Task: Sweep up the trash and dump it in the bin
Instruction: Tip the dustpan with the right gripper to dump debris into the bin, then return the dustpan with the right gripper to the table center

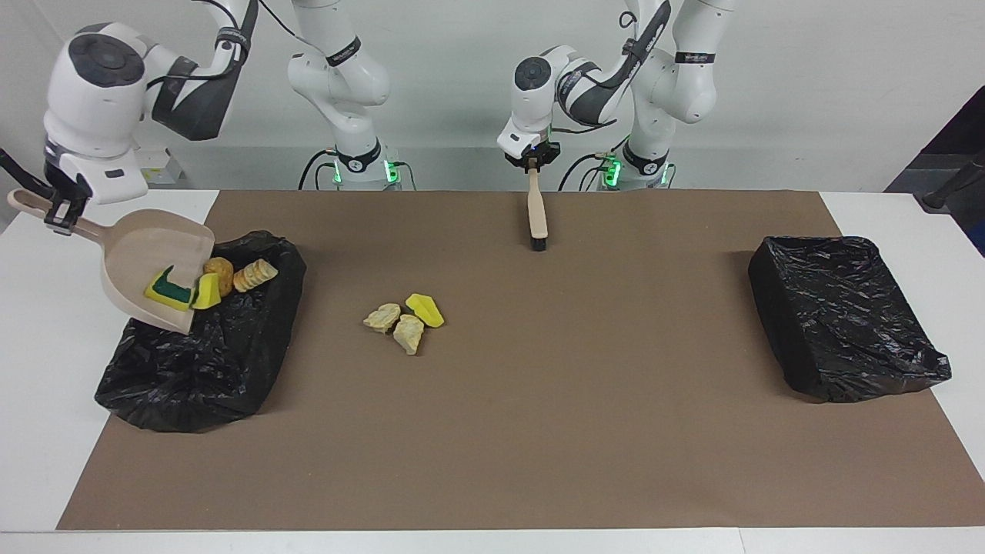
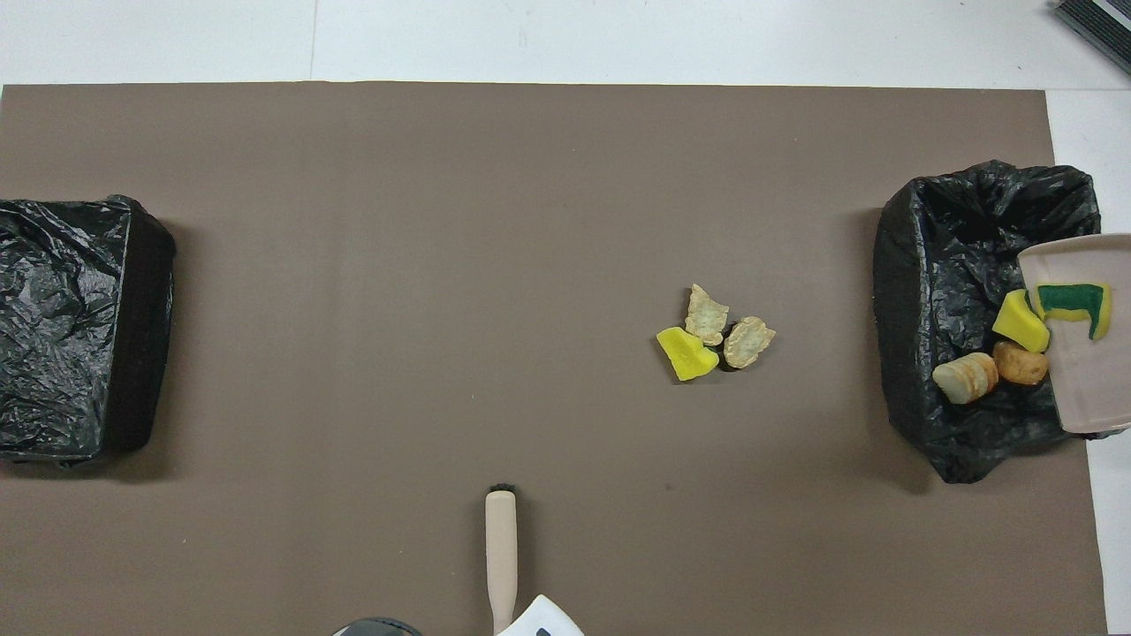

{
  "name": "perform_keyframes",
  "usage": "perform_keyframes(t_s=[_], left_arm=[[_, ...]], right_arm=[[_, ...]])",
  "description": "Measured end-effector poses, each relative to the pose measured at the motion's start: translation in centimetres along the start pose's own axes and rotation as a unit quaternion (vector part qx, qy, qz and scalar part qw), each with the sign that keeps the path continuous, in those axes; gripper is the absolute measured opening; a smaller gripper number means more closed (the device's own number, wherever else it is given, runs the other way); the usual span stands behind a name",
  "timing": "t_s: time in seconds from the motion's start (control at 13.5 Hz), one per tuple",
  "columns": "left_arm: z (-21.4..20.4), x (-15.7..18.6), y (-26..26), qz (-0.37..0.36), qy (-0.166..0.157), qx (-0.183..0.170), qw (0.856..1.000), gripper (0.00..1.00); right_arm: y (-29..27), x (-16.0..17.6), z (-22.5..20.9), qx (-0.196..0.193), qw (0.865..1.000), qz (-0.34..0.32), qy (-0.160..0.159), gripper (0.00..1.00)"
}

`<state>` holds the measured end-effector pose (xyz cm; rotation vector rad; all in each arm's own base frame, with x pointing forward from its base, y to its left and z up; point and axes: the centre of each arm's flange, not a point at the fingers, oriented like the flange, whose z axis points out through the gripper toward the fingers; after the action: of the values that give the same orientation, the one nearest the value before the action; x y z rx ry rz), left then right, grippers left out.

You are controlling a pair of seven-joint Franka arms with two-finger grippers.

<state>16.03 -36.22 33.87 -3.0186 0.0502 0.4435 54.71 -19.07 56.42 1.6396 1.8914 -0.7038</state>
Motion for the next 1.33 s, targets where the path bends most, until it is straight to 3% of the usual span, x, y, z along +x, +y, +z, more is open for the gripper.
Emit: perform_keyframes(t_s=[0.37, 0.52, 0.74, 0.96, 1.11, 1.19, 1.33], left_arm=[[-2.1, 3.1, -1.0, 0.026, 0.005, -0.025, 0.999, 0.99], [-5.4, 5.6, -1.5, 0.029, 0.02, -0.047, 0.998, 1.0], [-12.6, 10.0, -3.7, 0.044, 0.047, -0.068, 0.996, 1.0], [-20.4, 14.1, -8.4, 0.083, 0.077, -0.089, 0.99, 1.0], [-23.1, 16.1, -11.6, 0.096, 0.096, -0.095, 0.986, 1.0], [-23.8, 16.8, -12.9, 0.102, 0.102, -0.093, 0.985, 1.0], [-24.9, 17.8, -14.8, 0.123, 0.114, -0.084, 0.982, 1.0]], right_arm=[[1.3, 0.7, -2.3, -0.008, 0.992, -0.075, -0.098, 0.33], [1.6, 1.2, -4.2, -0.01, 0.989, -0.087, -0.118, 0.33], [0.4, 1.0, -8.5, -0.001, 0.99, -0.07, -0.123, 0.33], [-0.6, 2.6, -14.0, 0.001, 0.996, -0.005, -0.084, 0.33], [-0.8, 5.8, -17.0, 0.007, 0.997, 0.077, -0.03, 0.33], [-0.8, 7.7, -17.8, 0.014, 0.992, 0.128, 0.01, 0.33], [-0.7, 10.2, -18.1, 0.037, 0.97, 0.228, 0.08, 0.33]])
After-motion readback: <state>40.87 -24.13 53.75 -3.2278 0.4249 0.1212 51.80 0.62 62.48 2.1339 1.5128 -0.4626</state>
